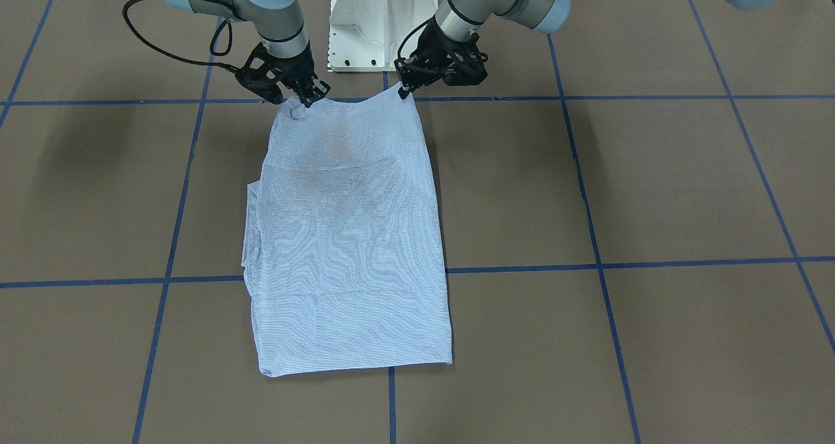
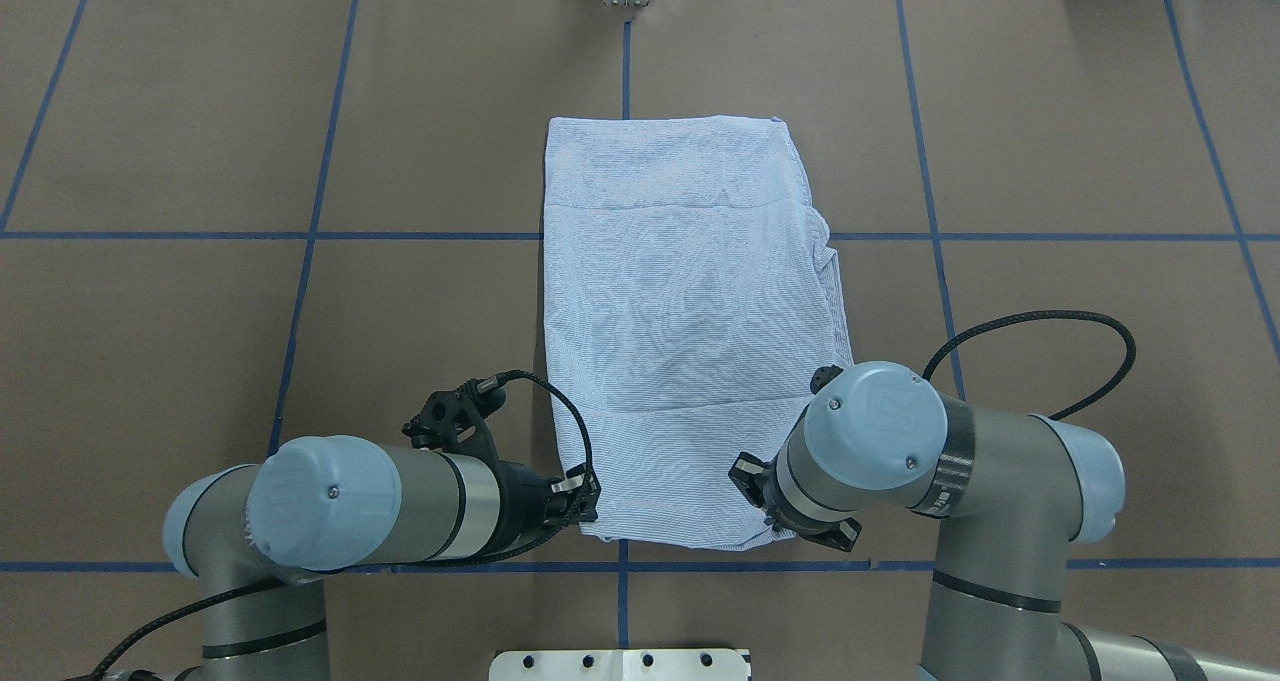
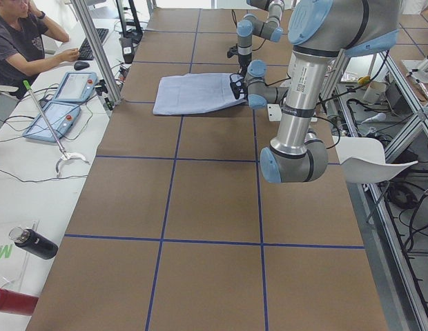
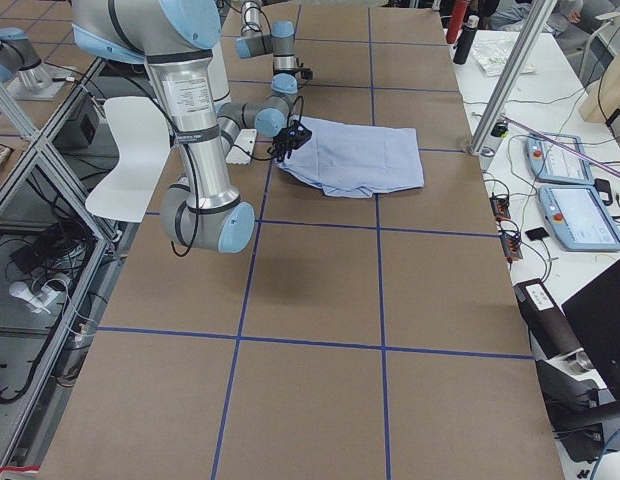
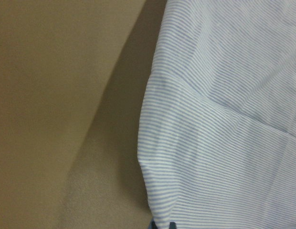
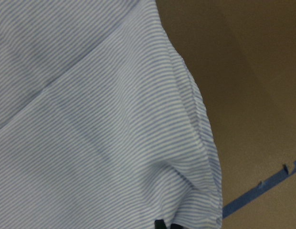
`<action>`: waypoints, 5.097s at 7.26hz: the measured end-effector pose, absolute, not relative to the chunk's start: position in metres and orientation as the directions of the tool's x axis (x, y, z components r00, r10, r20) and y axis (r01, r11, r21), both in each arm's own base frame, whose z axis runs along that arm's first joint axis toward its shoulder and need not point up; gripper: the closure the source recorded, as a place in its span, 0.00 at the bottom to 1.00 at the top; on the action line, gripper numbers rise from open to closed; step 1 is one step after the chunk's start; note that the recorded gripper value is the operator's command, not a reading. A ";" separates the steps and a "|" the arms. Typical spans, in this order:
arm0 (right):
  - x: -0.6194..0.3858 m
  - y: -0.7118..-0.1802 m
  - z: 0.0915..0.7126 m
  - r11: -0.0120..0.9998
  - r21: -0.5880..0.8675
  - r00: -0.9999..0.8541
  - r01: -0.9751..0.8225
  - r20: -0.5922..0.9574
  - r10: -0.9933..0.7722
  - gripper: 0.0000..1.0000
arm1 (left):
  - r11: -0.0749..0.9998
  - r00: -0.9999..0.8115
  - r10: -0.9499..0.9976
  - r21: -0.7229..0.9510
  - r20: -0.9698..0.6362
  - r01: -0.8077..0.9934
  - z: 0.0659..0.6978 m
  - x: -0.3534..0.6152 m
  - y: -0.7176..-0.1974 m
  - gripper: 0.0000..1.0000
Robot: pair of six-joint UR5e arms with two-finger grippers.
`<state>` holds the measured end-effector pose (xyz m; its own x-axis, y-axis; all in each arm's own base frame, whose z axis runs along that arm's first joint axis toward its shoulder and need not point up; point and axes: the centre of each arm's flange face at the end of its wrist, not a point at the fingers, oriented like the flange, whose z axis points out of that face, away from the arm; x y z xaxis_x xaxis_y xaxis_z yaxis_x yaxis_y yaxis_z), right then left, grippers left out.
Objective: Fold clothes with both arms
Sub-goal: 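Lift the near end with both grippers and fold it away from the robot, then lay the folded end down on the far half and open both grippers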
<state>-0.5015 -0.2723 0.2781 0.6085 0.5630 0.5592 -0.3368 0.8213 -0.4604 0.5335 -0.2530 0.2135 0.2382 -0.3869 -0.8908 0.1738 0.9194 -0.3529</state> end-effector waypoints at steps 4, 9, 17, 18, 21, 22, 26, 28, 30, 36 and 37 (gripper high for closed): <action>-0.457 -0.262 0.235 0.821 -0.530 0.565 -0.214 0.618 0.546 1.00 | 0.920 0.281 -0.392 -0.373 -0.876 0.120 0.178 0.492 -0.235 1.00; -0.395 -0.246 0.180 0.796 -0.605 0.516 -0.031 0.672 0.531 1.00 | 0.917 0.326 -0.392 -0.392 -0.860 0.067 0.137 0.425 -0.211 1.00; -0.426 -0.372 0.194 0.752 -0.623 0.475 -0.214 0.606 0.638 1.00 | 0.929 0.279 -0.345 -0.283 -0.896 0.241 0.161 0.444 -0.342 1.00; -0.435 -0.388 0.197 0.743 -0.626 0.476 -0.237 0.592 0.650 1.00 | 0.923 0.271 -0.350 -0.281 -0.897 0.263 0.174 0.452 -0.362 1.00; -0.453 -0.439 0.206 0.709 -0.636 0.470 -0.305 0.547 0.693 1.00 | 0.922 0.275 -0.329 -0.244 -0.903 0.302 0.202 0.466 -0.406 1.00; -0.458 -0.459 0.208 0.701 -0.636 0.459 -0.321 0.543 0.703 1.00 | 0.921 0.272 -0.325 -0.239 -0.906 0.307 0.204 0.477 -0.418 1.00; -0.484 -0.508 0.231 0.684 -0.633 0.443 -0.363 0.528 0.724 1.00 | 0.919 0.255 -0.319 -0.232 -0.913 0.319 0.219 0.504 -0.447 1.00; -0.487 -0.515 0.241 0.678 -0.626 0.443 -0.385 0.519 0.731 1.00 | 0.912 0.263 -0.326 -0.229 -0.908 0.339 0.228 0.500 -0.462 1.00; -0.488 -0.522 0.244 0.676 -0.619 0.437 -0.400 0.520 0.734 1.00 | 0.912 0.272 -0.318 -0.214 -0.908 0.350 0.235 0.503 -0.476 1.00; -0.493 -0.545 0.247 0.662 -0.608 0.428 -0.438 0.507 0.748 0.33 | 0.906 0.254 -0.309 -0.202 -0.917 0.372 0.242 0.510 -0.506 0.90; -0.489 -0.550 0.244 0.662 -0.607 0.421 -0.441 0.511 0.749 0.00 | 0.905 0.251 -0.309 -0.202 -0.917 0.375 0.240 0.509 -0.508 0.01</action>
<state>-0.4894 -0.5498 0.2444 0.4211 0.7493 0.5111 -0.4409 0.6615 -0.6066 0.5087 -0.5079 0.2405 0.2510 -0.3087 -0.9175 0.3750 0.9048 -0.2018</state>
